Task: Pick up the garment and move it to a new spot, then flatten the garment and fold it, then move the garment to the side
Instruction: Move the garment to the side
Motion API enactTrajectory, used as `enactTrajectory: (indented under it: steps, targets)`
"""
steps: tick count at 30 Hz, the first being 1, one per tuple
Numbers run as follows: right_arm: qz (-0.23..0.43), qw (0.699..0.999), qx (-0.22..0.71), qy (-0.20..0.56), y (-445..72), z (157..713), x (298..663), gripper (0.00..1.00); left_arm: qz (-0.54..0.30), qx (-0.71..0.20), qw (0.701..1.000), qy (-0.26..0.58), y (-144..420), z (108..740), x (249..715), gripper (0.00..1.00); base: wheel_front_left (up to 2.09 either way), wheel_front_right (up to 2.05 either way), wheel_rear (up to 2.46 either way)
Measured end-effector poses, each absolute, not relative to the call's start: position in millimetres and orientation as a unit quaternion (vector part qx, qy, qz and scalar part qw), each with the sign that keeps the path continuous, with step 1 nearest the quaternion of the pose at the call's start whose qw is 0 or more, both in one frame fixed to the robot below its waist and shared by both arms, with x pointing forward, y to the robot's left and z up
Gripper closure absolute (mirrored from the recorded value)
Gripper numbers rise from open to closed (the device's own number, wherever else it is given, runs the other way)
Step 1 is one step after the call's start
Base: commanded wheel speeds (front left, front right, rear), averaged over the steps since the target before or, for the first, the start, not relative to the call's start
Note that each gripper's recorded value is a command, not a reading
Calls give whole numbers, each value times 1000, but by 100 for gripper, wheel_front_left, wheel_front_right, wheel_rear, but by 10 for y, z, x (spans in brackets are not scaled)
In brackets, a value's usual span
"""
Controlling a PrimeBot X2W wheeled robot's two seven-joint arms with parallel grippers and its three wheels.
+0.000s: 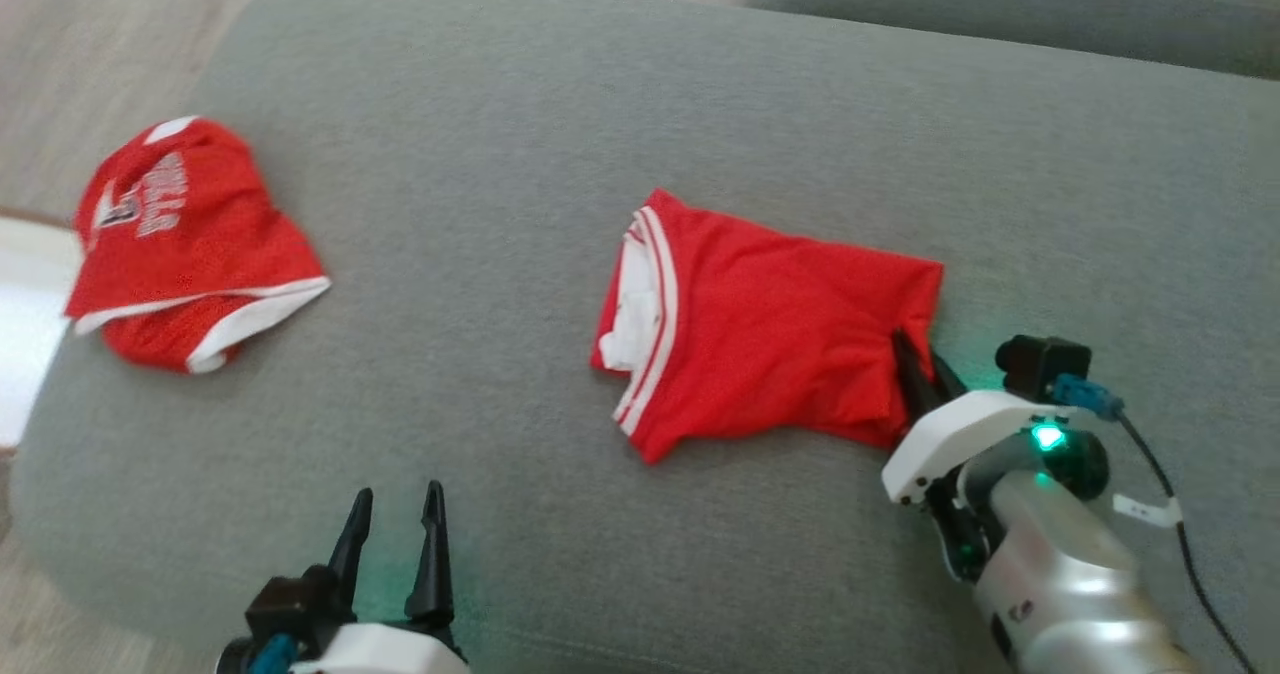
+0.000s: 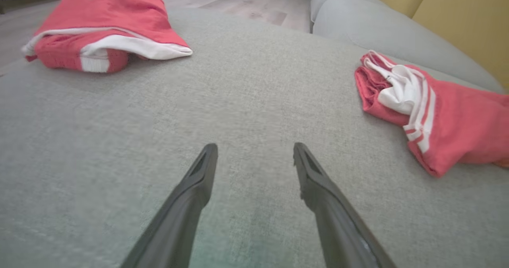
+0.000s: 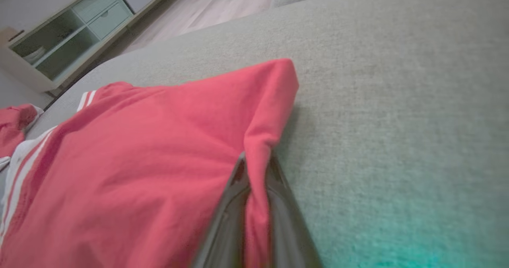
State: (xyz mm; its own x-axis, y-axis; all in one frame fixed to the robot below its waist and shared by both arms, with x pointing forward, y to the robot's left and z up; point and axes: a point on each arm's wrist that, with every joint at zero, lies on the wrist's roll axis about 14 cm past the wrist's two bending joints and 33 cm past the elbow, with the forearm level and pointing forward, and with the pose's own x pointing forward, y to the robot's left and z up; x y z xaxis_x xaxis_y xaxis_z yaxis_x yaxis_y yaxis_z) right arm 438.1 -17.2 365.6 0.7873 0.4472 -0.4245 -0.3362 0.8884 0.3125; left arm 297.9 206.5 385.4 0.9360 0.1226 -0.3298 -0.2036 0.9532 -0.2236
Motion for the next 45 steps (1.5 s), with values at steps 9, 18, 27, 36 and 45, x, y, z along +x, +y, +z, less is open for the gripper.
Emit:
enactTrajectory:
  steps: [9, 18, 27, 36, 45]
  targets:
    - [89, 958, 141, 232, -1043, 3719, 4153, 100, -35, -140, 978, 151, 1403, 3931, 3377, 0, 0, 0, 0]
    - [-52, 971, 146, 180, -2122, 3907, 3783, 100, -185, -134, 964, 133, 434, 4118, 3834, 0, 0, 0, 0]
    - [-143, 966, 123, 176, -2775, 3884, 3402, 100, -274, -135, 940, 155, -203, 3989, 3941, 0, 0, 0, 0]
    - [-175, 976, 2, 132, -3647, 4498, 4029, 100, -274, -128, 939, 165, -181, 3805, 4093, 0, 0, 0, 0]
    - [-216, 959, -76, 164, -4261, 4618, 4214, 100, -246, -127, 948, 160, 19, 3749, 4222, 0, 0, 0, 0]
